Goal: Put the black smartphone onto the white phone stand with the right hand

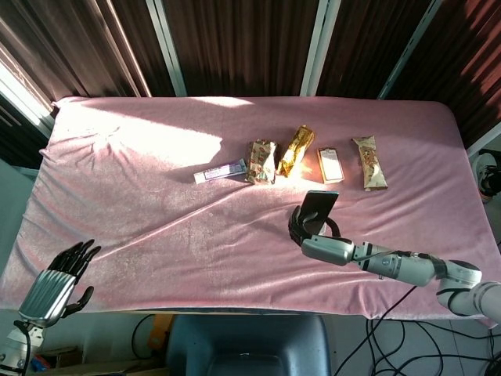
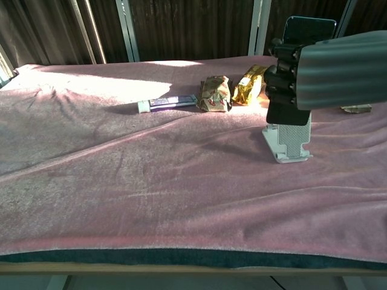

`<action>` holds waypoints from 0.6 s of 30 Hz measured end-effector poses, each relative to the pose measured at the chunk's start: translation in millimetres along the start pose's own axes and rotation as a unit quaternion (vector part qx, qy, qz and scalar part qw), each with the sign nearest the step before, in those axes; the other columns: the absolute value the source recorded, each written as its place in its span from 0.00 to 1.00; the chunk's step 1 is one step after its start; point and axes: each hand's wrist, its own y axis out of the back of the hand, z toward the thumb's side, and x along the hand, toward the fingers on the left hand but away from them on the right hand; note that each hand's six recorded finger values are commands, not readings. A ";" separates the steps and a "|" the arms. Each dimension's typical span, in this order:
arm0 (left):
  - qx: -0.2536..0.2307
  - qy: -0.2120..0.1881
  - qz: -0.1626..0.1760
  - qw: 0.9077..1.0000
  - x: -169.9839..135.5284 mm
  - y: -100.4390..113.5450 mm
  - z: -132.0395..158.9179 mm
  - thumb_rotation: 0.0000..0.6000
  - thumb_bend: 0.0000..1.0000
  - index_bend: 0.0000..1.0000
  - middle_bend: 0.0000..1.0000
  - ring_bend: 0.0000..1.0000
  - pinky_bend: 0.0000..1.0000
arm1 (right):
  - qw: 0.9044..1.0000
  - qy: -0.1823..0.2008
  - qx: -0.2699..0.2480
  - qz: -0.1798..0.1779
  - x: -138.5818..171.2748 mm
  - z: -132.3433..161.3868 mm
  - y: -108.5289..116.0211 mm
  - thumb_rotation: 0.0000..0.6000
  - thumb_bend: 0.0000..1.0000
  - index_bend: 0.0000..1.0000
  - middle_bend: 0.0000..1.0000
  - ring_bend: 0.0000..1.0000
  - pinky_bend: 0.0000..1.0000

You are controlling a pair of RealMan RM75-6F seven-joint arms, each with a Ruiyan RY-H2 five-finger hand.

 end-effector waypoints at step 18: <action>0.005 -0.016 -0.009 1.000 -1.2 -5.1 8.5 1.00 0.41 0.00 0.00 0.00 0.15 | 0.998 0.049 0.033 0.031 10.9 35.6 -7.6 1.00 0.27 1.00 0.74 0.66 0.45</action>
